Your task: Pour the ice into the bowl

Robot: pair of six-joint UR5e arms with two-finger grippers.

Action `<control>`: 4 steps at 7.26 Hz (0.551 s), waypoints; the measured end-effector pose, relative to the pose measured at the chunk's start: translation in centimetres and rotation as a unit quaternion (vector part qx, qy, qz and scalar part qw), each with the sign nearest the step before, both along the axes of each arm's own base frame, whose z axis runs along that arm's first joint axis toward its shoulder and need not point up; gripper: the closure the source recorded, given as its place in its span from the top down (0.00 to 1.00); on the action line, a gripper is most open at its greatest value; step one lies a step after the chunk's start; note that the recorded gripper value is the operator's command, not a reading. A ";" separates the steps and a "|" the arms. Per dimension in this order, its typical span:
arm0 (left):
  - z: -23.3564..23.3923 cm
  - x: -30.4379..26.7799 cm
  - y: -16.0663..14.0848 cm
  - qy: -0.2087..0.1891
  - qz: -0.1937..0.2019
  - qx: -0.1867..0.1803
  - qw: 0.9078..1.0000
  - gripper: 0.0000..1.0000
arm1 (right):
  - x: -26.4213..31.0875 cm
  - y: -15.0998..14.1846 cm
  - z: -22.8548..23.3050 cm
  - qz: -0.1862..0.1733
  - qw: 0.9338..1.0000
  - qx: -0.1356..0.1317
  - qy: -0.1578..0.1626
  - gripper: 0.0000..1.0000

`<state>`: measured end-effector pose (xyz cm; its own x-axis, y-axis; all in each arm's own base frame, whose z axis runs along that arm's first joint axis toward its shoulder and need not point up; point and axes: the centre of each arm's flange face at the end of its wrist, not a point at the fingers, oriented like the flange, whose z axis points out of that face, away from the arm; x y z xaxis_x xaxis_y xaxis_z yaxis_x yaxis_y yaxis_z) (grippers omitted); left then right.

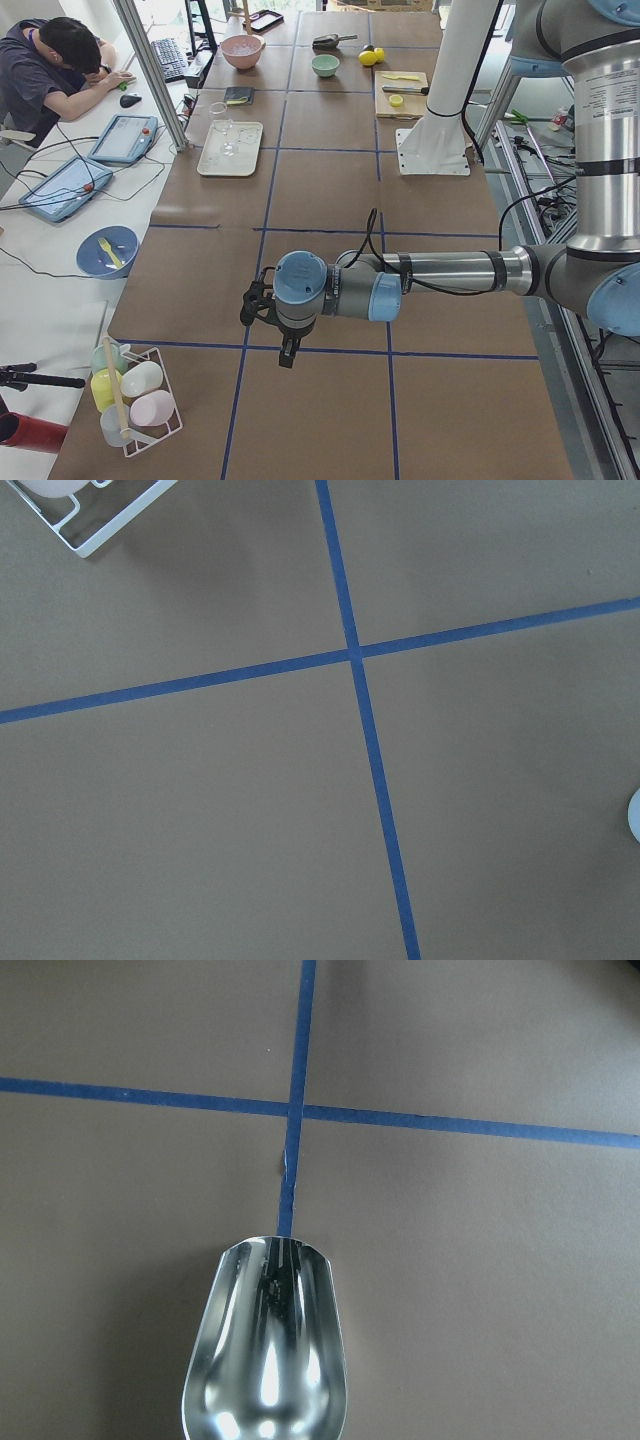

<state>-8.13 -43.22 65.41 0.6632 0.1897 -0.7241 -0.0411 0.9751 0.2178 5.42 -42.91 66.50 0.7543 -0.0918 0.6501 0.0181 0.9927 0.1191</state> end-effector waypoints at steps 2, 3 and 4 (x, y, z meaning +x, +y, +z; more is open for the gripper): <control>-0.1 0.0 0.1 0.002 0.000 0.002 1.000 1.00 | 0.3 0.2 0.0 -0.038 0.999 0.035 0.001 1.00; 0.0 0.0 0.1 0.002 0.000 0.001 1.000 1.00 | 0.4 0.3 0.2 -0.046 0.998 0.042 0.000 1.00; 0.1 0.0 0.1 0.002 0.000 -0.001 1.000 1.00 | 0.5 0.3 0.3 -0.049 0.998 0.044 -0.001 1.00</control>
